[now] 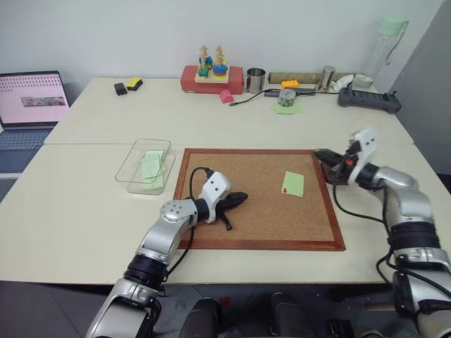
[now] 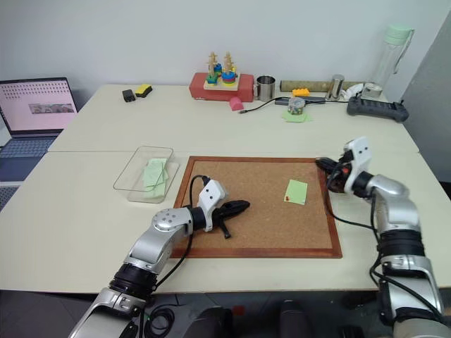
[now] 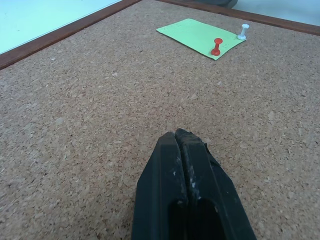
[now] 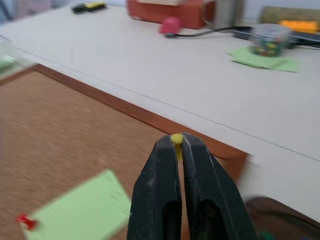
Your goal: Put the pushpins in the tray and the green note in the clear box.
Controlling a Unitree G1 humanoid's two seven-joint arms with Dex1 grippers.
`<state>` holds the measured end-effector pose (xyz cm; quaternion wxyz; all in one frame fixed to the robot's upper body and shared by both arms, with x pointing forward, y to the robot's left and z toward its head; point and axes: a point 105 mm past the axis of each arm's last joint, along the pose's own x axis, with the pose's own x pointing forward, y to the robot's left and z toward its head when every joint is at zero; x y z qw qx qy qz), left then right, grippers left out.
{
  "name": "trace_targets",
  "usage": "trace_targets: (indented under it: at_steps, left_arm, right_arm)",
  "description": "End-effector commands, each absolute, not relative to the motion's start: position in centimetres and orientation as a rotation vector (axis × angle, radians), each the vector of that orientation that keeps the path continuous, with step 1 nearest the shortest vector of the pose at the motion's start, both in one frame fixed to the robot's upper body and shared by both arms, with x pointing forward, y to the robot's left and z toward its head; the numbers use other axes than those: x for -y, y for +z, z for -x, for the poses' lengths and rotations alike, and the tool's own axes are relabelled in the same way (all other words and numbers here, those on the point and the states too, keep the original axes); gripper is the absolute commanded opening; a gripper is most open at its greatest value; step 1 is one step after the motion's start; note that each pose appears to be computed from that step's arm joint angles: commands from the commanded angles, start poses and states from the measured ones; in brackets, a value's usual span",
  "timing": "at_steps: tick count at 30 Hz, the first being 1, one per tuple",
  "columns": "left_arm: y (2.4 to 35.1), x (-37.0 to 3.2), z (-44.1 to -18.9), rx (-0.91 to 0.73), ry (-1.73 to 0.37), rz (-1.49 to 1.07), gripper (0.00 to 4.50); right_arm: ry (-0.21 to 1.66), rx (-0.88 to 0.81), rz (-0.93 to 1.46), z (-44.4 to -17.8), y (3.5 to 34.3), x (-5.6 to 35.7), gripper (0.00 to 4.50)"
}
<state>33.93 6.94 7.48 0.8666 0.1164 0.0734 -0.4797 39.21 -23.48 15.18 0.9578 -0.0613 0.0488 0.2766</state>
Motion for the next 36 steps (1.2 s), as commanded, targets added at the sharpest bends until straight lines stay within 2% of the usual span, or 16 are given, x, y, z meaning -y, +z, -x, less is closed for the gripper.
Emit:
trace_targets:
  at_steps: [1, 6, 8, 9, 17, 22, 29, 36]
  left_arm:
    - [5.0, -7.5, -33.3, -0.249, -0.993, -0.252, 0.0]
    - [5.0, -7.4, -33.4, -0.252, -0.998, -0.257, 0.0]
    - [5.0, -7.4, -33.4, -0.253, -0.998, -0.258, 0.0]
    - [5.0, -7.4, -33.4, -0.253, -0.998, -0.259, 0.0]
    - [4.9, -7.5, -33.3, -0.258, -0.999, -0.256, 0.0]
    - [4.8, -7.5, -33.2, -0.259, -1.002, -0.254, 0.0]
    - [4.8, -7.5, -32.9, -0.268, -1.018, -0.258, 0.0]
    - [4.8, -7.8, -33.1, -0.271, -1.012, -0.264, 0.0]
  right_arm:
    - [0.471, -0.165, 0.163, -38.5, 14.1, 26.0, 0.01]
    - [0.42, -0.232, 0.15, -38.3, 12.5, 26.7, 0.01]
    - [0.397, -0.24, 0.155, -38.4, 12.2, 27.0, 0.52]
    - [0.383, -0.235, 0.159, -38.5, 12.1, 27.1, 0.59]
    - [0.358, -0.164, 0.165, -39.0, 13.7, 27.4, 2.09]
    - [0.503, -0.129, 0.213, -37.7, 15.1, 25.9, 3.02]
    - [0.882, -0.215, 0.348, -33.3, 13.5, 20.8, 3.02]
    - [0.928, -0.213, 0.359, -33.6, 11.6, 17.9, 3.02]
